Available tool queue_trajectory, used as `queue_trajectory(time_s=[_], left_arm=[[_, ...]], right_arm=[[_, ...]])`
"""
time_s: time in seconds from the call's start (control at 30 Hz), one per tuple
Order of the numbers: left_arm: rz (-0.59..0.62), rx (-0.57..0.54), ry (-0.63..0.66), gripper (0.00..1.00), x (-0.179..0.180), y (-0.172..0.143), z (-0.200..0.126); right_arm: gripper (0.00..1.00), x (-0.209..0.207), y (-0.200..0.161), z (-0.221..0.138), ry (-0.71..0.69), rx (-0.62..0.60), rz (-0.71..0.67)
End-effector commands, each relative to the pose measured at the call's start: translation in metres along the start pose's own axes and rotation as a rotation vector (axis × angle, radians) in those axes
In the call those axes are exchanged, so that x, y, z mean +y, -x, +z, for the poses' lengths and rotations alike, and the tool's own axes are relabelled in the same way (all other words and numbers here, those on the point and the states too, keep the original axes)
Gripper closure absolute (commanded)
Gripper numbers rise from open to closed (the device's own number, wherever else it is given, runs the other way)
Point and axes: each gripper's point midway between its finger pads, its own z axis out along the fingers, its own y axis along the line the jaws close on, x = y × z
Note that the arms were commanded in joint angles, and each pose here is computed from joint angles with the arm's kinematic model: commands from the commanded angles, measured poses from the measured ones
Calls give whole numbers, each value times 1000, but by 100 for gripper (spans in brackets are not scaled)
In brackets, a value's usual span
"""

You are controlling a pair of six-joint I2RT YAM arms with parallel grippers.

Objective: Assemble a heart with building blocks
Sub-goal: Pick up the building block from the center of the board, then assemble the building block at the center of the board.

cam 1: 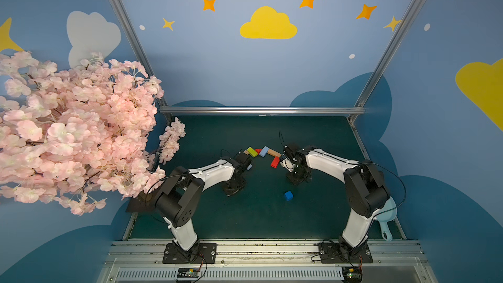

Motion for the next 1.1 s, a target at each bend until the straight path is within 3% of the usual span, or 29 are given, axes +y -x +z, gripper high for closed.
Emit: queue_trajectory(time_s=[0.0, 0.2, 0.37, 1.07], left_arm=[[-44, 14, -8, 80, -25, -10, 2], [-42, 28, -41, 81, -74, -7, 7], [-52, 52, -36, 82, -95, -6, 18], [-74, 52, -27, 82, -113, 26, 25]], right_arm=[[100, -5, 10, -16, -2, -47, 44], [100, -7, 16, -23, -1, -76, 56], [100, -10, 16, -25, -5, -83, 59], [100, -15, 22, -18, 15, -75, 86]])
